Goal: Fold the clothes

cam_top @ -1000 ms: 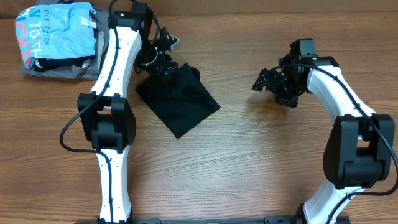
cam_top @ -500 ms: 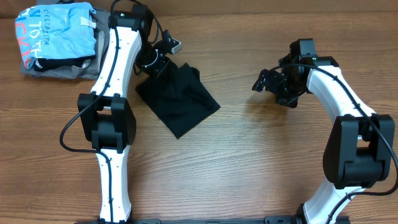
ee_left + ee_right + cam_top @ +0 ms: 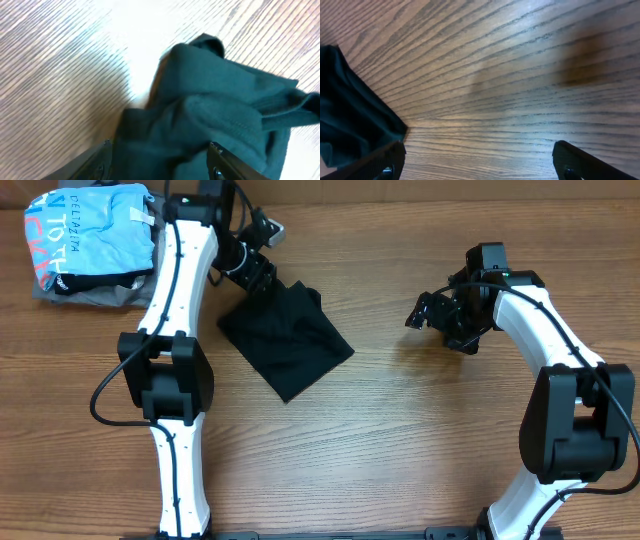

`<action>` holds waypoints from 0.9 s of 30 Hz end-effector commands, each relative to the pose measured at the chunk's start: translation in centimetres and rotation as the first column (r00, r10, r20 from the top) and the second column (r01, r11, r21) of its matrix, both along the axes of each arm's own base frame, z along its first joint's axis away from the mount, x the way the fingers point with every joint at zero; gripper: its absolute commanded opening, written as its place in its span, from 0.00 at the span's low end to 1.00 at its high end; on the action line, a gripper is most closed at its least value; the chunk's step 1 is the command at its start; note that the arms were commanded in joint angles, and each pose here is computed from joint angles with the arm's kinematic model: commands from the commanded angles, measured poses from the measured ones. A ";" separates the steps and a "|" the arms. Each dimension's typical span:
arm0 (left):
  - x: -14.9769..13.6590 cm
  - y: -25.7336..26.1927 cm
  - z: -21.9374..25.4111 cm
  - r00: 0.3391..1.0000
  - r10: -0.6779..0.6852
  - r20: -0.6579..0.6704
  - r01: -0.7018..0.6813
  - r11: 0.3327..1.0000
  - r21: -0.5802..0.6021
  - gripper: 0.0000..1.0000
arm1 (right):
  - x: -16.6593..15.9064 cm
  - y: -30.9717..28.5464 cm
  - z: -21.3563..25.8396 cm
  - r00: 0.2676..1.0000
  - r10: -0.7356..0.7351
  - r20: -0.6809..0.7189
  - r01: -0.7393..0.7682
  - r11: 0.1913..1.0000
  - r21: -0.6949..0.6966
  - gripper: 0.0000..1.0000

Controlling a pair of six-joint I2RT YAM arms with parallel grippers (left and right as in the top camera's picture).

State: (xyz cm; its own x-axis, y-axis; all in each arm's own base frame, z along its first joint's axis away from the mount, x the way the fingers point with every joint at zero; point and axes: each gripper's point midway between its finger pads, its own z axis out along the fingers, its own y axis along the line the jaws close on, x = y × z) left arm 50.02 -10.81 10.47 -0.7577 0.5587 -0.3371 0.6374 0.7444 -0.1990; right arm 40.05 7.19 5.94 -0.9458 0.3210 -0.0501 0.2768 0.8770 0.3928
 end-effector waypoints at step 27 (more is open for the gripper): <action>0.1 -0.9 -3.1 0.988 -0.154 0.002 0.154 0.988 -0.031 0.72 | -0.3 0.2 0.1 1.000 -0.016 -0.013 0.016 1.000 0.004 0.98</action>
State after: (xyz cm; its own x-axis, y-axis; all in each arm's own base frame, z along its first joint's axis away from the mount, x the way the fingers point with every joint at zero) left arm 49.25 -12.32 8.58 -0.6825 0.6292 -0.3719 0.7284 0.6274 -0.2752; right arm 39.89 7.18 5.91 -0.9423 0.3327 -0.0385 0.2921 0.8727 0.3913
